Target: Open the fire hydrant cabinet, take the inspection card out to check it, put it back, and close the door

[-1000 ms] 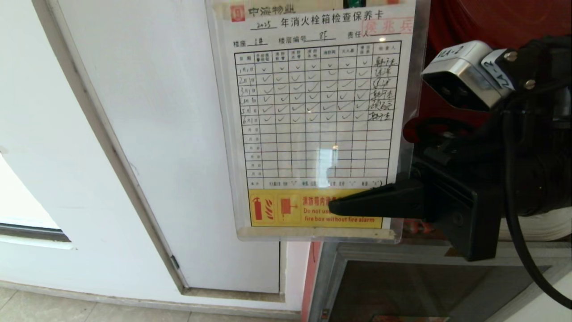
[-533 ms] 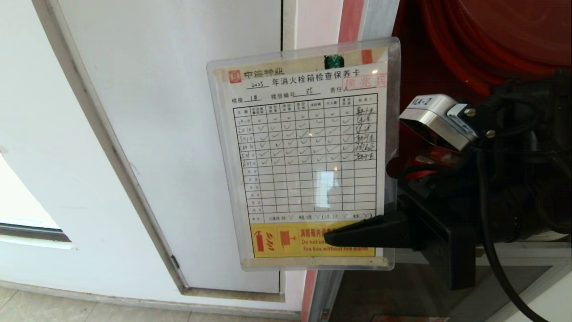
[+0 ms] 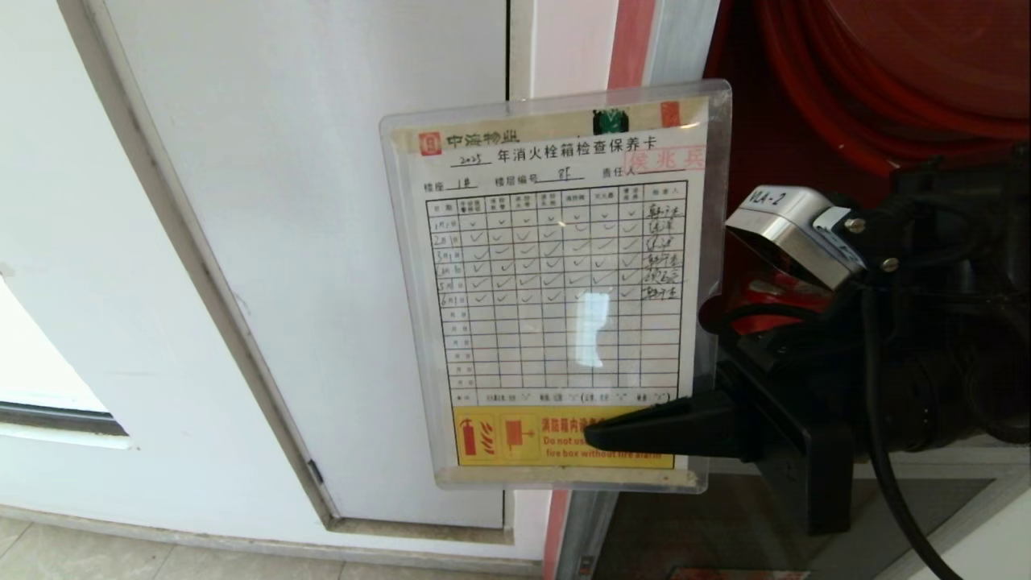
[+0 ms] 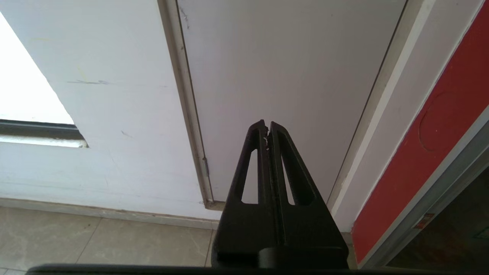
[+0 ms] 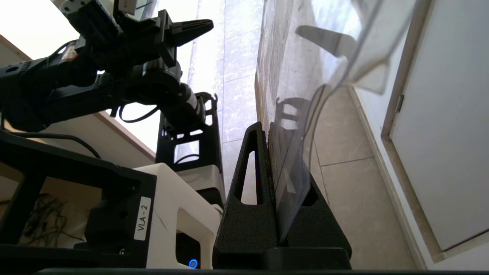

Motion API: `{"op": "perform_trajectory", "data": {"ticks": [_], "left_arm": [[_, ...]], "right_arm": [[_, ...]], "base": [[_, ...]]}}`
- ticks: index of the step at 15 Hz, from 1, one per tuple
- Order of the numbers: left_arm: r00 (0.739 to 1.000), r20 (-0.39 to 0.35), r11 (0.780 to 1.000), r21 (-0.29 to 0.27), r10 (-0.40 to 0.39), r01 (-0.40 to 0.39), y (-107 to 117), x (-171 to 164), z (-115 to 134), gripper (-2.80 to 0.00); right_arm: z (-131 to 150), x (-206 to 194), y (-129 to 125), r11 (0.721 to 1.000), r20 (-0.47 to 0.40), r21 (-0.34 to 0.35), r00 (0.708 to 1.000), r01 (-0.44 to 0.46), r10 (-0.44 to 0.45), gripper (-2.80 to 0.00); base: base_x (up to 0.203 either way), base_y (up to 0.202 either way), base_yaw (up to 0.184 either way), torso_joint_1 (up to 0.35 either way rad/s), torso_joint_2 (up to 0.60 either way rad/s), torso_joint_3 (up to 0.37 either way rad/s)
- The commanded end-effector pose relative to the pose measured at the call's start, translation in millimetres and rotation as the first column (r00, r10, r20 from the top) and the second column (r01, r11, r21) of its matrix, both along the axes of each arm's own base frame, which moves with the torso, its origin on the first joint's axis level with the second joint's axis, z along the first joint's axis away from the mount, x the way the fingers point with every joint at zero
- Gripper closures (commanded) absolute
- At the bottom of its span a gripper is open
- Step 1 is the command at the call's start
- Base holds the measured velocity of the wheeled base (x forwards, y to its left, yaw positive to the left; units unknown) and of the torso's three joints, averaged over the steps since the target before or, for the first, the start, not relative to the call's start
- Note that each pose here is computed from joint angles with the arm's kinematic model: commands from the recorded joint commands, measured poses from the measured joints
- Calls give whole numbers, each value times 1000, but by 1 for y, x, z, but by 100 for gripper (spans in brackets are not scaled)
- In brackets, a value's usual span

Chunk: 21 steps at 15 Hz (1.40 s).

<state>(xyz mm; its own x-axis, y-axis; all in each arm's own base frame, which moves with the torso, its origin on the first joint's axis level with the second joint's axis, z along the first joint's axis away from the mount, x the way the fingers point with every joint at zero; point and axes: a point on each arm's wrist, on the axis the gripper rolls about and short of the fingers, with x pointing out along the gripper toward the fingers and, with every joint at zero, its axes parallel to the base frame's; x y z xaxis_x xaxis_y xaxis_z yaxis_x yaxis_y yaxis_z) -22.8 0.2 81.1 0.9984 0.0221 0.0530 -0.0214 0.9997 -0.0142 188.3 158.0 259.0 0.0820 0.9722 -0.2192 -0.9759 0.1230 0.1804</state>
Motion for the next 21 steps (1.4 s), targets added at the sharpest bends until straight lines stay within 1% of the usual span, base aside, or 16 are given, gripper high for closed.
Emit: {"op": "perform_trajectory", "data": {"ticks": [1, 4, 9, 12, 15, 16, 18, 21], "left_arm": [[1000, -16, 1000, -1, 1, -1, 0, 1, -5, 0], [1000, -18, 1000, -1, 1, -1, 0, 1, -5, 0], [1000, -18, 1000, -1, 1, -1, 0, 1, -5, 0], [1000, -18, 1000, -1, 1, -1, 0, 1, -5, 0], [1000, -18, 1000, -1, 1, -1, 0, 1, -5, 0], [1000, -18, 1000, -1, 1, -1, 0, 1, -5, 0], [1000, -18, 1000, -1, 1, -1, 0, 1, -5, 0], [1000, -18, 1000, -1, 1, -1, 0, 1, -5, 0]], "right_arm": [[4, -4, -3, 1000, 15, 11, 1000, -3, 3, 0], [15, -10, -7, 999, 51, 36, 999, 0, -2, 0], [40, -26, -20, 996, 129, 88, 991, 31, -42, 0], [50, -32, -24, 993, 159, 109, 985, 54, -71, 0], [60, -40, -31, 990, 164, 108, 981, 87, -104, 0], [62, -42, -33, 988, 172, 112, 977, 107, -125, 0], [65, -46, -38, 978, 189, 116, 962, 176, -196, 0], [64, -54, -46, 957, 184, 77, 940, 279, -288, 0]], "base": [[0, 0, 0, 0, 0, 0], [0, 0, 0, 0, 0, 0], [0, 0, 0, 0, 0, 0], [0, 0, 0, 0, 0, 0], [0, 0, 0, 0, 0, 0], [0, 0, 0, 0, 0, 0], [0, 0, 0, 0, 0, 0], [0, 0, 0, 0, 0, 0]]}}
